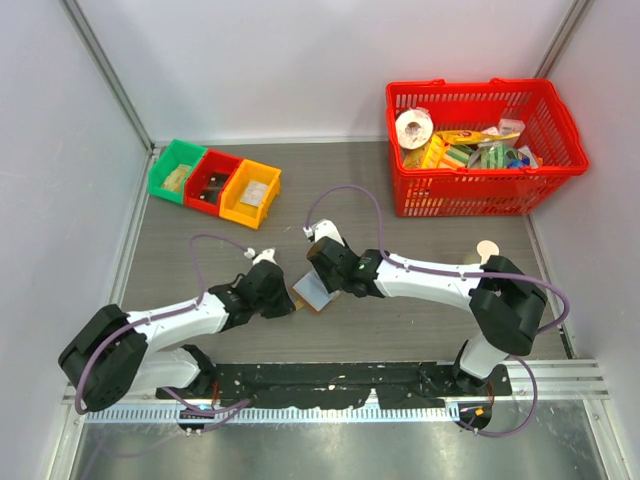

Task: Take the credit cards out of the card holder
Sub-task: Remove the credit card from the card holder.

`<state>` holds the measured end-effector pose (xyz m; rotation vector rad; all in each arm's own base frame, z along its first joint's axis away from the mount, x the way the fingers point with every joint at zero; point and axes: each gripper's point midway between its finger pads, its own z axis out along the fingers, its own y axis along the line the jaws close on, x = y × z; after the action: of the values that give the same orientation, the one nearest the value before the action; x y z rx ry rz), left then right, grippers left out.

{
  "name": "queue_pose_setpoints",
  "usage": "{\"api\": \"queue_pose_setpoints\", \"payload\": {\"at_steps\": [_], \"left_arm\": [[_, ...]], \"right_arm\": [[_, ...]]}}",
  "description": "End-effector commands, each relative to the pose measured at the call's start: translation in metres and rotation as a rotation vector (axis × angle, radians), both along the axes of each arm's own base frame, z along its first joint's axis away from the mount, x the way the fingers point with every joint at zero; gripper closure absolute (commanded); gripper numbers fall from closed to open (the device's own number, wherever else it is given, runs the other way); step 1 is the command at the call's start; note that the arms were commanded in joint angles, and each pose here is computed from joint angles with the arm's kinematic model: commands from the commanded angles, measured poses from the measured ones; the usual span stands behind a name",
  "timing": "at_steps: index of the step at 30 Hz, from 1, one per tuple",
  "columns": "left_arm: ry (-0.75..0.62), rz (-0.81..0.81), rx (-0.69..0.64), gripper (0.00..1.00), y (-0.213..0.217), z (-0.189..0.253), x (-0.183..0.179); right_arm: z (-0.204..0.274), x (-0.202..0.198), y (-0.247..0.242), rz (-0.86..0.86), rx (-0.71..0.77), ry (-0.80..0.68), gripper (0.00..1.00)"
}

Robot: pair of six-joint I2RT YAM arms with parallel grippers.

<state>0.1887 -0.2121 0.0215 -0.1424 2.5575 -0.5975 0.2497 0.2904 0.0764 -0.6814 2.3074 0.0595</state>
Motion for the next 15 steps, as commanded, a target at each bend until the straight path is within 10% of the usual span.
{"api": "queue_pose_setpoints", "payload": {"at_steps": [1, 15], "left_arm": [[0.01, -0.007, 0.04, 1.0, 0.011, -0.006, -0.008], [-0.025, 0.052, 0.15, 0.97, 0.037, -0.006, 0.009]], "right_arm": [[0.023, 0.011, 0.006, -0.035, 0.072, -0.042, 0.48], [0.002, 0.001, 0.025, 0.059, 0.203, 0.086, 0.49]]}}
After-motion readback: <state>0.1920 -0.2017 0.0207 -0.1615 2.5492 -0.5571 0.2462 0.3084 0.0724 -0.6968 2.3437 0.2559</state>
